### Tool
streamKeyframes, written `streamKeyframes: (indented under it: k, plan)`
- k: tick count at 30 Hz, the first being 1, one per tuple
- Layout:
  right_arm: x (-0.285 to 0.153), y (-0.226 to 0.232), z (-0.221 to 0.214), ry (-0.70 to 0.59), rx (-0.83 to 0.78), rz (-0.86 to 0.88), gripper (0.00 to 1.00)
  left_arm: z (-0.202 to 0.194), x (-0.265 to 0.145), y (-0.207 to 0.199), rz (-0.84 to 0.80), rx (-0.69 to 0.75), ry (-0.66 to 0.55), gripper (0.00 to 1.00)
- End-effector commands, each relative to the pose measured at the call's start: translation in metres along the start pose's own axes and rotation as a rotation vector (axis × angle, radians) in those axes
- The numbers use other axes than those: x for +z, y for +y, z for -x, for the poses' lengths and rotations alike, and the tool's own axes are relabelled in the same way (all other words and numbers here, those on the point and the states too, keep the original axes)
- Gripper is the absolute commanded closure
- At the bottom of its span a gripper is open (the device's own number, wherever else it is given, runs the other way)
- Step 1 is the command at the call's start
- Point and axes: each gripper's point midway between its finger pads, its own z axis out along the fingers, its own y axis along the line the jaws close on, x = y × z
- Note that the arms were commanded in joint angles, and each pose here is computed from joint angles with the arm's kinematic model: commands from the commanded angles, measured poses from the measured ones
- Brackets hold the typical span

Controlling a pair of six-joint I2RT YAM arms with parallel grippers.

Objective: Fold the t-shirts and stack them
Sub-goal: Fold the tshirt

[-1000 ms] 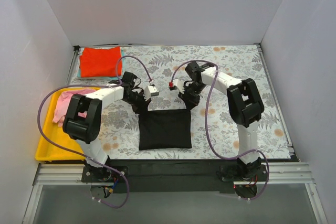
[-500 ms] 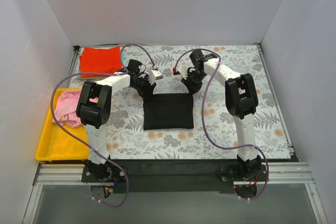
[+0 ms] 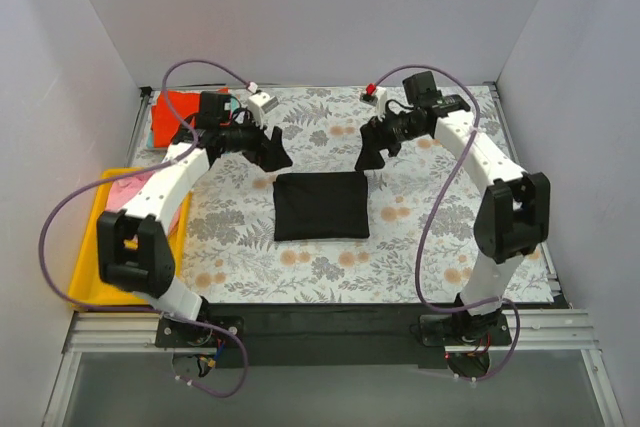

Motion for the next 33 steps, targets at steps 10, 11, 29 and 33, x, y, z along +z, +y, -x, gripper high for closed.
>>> streamKeyframes:
  k: [10,11,29,33]
  plan:
    - [0.042,0.139,-0.026,-0.042,0.601,0.506,0.02,-0.074,-0.023,-0.172,-0.591,-0.899,0.052,0.15]
    - [0.045,0.143,-0.031,-0.027,0.618,0.541,0.02,-0.07,-0.022,-0.178,-0.613,-0.884,0.042,0.15]
    - [0.11,0.131,-0.097,0.127,0.788,0.551,0.02,-0.121,0.044,-0.16,-0.507,-1.078,0.185,0.13]
    - [0.113,0.123,-0.117,0.138,0.817,0.536,0.02,-0.146,0.05,-0.15,-0.496,-1.186,0.227,0.13]
